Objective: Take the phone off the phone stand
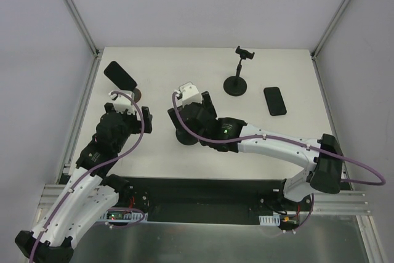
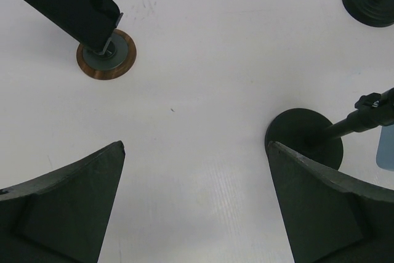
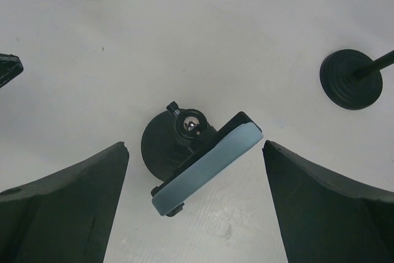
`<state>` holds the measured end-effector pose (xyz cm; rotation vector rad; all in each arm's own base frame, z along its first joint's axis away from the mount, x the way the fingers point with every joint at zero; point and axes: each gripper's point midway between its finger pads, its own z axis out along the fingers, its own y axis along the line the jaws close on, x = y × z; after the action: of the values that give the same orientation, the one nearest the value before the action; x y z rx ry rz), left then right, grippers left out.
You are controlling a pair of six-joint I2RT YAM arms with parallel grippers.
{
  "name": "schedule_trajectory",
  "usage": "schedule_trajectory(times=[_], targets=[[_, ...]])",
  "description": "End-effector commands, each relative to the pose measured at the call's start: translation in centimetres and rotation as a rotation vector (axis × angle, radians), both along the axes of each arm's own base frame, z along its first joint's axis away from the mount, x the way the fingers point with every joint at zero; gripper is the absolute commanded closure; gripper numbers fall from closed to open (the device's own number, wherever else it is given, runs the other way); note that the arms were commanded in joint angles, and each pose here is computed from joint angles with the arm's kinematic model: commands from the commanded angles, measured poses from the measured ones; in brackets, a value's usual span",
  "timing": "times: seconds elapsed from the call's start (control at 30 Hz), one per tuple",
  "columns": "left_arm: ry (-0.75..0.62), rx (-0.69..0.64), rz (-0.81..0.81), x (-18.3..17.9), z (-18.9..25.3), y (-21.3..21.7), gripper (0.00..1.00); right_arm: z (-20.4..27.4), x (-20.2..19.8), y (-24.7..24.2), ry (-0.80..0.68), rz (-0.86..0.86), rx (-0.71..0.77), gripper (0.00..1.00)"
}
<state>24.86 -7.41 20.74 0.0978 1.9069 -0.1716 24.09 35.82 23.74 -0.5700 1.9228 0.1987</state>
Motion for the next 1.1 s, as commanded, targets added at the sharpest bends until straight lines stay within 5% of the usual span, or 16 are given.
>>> schedule_trajectory(times=[0.0,0.2,0.43,0.6,0.87,1.07], targets=[[-0.010,0.010,-0.004,0.2,0.3,0.1,0.01,1.2,0.3,0.0,-0.027,-0.052,0.001,0.09],[-0.009,0.004,-0.027,0.2,0.3,-0.4,0.01,0.8,0.4,-0.5,-0.028,-0.055,-0.032,0.30],[0.007,-0.005,-0.133,-0.2,0.1,-2.1,0.01,1.7,0.2,-0.3,-0.062,0.031,-0.067,0.77],[-0.019,-0.041,-0.332,-0.8,0.7,-5.4,0.01,2.8,0.3,-0.1,-0.069,0.131,-0.012,0.97],[-0.056,-0.094,-0.661,-2.4,0.7,-10.6,0.01,2.8,0.6,-0.8,-0.050,0.224,0.020,0.99],[-0.074,-0.070,-0.759,-2.0,1.1,-12.9,0.01,3.1,0.3,-1.1,-0.057,0.242,0.022,0.99]])
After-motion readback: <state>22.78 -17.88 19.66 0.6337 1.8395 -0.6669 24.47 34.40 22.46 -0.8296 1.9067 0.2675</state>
